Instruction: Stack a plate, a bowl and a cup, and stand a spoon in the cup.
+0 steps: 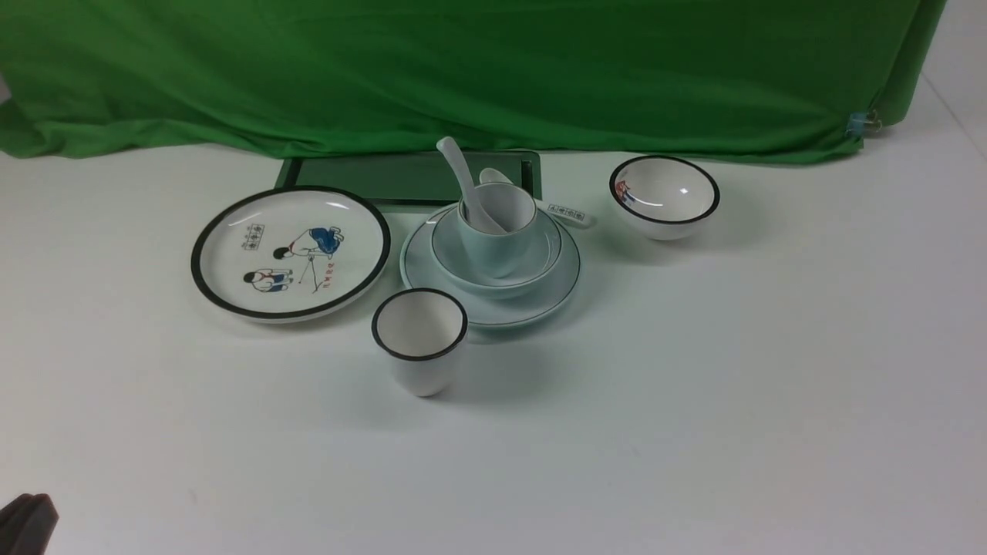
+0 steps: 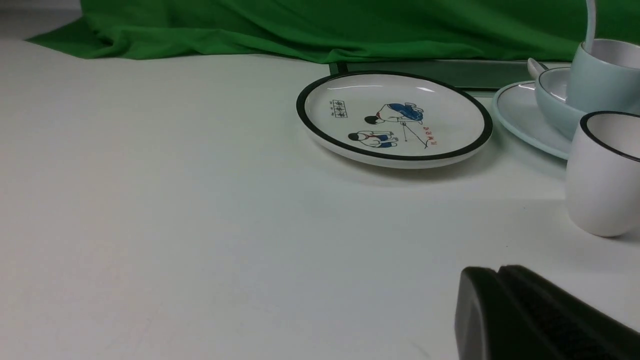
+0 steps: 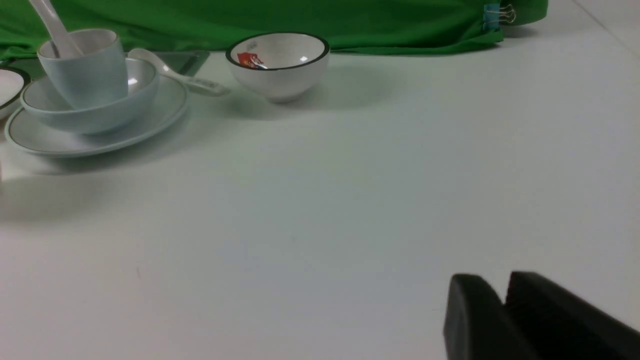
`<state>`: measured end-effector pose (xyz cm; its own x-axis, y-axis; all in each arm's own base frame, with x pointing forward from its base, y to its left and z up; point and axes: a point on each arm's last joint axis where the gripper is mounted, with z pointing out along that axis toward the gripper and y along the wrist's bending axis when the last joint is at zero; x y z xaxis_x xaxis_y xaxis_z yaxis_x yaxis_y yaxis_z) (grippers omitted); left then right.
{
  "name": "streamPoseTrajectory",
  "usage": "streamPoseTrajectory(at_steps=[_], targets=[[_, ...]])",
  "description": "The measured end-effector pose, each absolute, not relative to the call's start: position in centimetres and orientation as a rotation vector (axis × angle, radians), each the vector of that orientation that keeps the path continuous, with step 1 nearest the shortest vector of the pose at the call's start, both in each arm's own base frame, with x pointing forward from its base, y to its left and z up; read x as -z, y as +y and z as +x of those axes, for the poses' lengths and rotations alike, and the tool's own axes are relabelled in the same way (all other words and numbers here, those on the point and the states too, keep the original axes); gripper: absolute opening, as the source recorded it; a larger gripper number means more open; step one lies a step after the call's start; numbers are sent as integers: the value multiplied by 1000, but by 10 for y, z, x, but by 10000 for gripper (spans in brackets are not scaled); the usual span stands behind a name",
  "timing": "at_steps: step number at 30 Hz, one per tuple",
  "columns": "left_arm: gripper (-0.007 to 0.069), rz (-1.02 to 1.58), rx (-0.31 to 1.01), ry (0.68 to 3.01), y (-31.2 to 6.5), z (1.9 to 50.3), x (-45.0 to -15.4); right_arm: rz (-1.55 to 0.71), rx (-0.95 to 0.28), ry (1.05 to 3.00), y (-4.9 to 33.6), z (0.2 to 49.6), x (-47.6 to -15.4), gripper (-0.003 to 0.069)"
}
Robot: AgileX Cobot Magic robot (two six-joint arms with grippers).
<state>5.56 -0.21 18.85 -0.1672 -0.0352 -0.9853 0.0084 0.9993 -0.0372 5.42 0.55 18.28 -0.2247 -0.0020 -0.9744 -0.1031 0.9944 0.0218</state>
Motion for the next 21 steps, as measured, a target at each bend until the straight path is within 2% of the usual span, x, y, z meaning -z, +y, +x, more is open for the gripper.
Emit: streamPoseTrajectory(at_steps=[21], targets=[[-30,-17,36,1738,-2,56,-188,-77,-93,1796,6,54,-183,176]])
